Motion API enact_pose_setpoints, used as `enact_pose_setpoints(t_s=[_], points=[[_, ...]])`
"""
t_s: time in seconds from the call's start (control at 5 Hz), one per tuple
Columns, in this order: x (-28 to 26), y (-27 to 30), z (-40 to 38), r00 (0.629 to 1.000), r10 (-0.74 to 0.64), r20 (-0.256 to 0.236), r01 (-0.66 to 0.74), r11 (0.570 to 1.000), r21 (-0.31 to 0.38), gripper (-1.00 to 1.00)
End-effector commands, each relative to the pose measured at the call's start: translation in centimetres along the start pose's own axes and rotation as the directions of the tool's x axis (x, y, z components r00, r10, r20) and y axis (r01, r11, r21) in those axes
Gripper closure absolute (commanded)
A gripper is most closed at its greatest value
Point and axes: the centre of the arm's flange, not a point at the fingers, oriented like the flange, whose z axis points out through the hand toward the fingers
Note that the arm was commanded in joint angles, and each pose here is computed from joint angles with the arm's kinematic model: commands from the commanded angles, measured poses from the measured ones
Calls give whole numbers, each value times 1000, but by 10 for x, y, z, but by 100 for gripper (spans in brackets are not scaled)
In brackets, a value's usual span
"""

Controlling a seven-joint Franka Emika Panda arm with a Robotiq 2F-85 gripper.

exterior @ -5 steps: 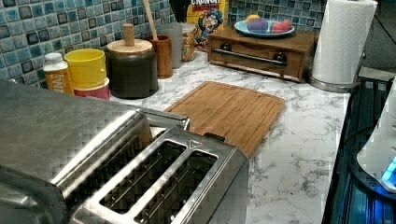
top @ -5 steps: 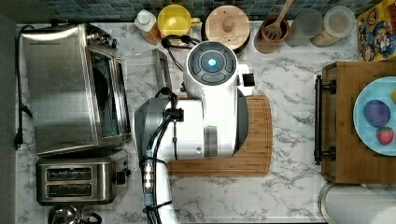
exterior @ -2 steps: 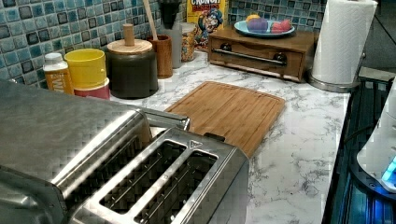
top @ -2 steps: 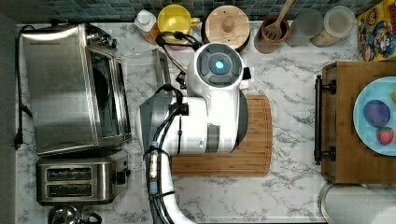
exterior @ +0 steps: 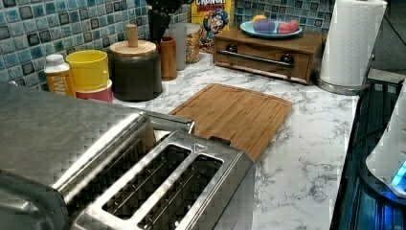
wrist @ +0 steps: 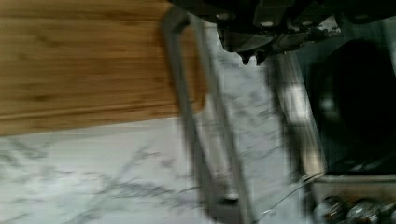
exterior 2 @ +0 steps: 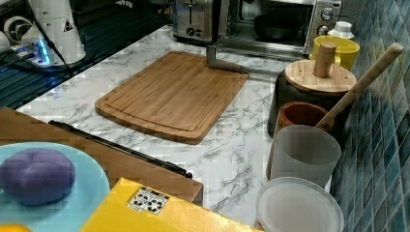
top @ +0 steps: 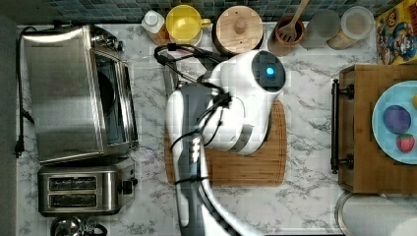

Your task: Close the oven.

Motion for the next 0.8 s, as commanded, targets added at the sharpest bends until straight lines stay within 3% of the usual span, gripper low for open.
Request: enact_pose_setpoints(t_s=[0.2, 0.4, 0.8], points=[[67, 49, 47, 979, -201, 22, 194, 963, 187, 100], [76, 33, 65, 958, -287, -5, 281, 937, 207, 100], [66, 28, 67, 907, -374, -192, 414, 876, 247, 100]])
